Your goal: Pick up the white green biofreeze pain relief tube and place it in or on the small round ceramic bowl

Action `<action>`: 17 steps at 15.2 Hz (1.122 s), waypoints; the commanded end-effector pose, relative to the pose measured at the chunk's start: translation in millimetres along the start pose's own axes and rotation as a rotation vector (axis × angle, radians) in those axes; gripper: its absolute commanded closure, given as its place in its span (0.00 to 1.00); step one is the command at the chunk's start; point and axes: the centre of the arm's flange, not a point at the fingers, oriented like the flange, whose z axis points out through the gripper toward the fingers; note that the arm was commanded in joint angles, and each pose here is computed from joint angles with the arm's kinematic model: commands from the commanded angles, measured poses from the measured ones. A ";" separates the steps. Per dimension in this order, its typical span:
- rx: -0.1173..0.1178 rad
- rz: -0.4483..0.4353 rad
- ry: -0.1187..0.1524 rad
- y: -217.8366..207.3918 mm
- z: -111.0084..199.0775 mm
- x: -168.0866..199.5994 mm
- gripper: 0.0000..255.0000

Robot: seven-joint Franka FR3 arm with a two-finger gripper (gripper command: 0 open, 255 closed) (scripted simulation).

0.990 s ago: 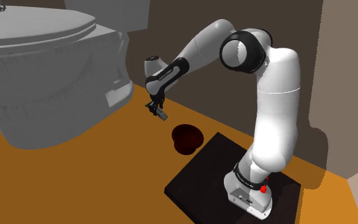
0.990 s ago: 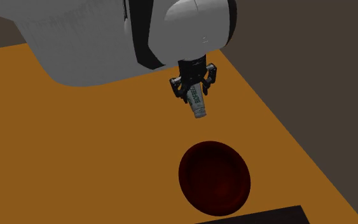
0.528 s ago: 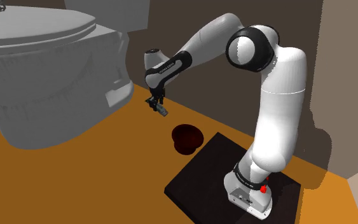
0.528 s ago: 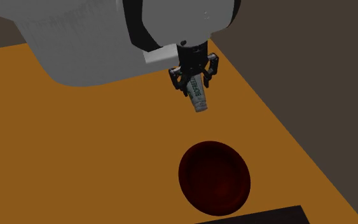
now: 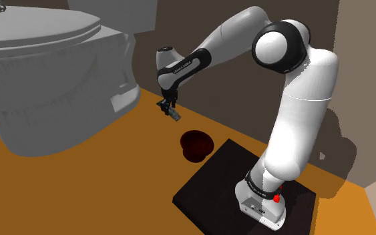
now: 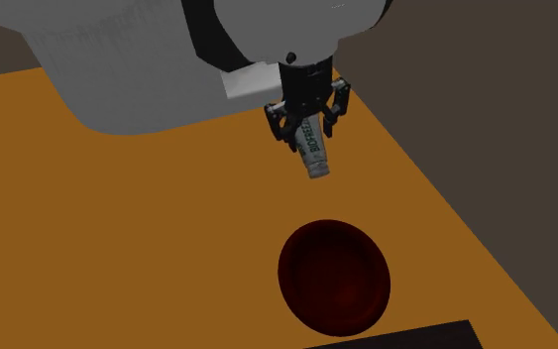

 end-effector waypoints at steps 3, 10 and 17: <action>0.000 0.000 0.000 -10.9 0.4 -49.2 1.00; 0.000 0.000 0.000 -32.0 6.0 -139.0 1.00; 0.000 0.000 0.000 -50.6 16.0 -214.7 1.00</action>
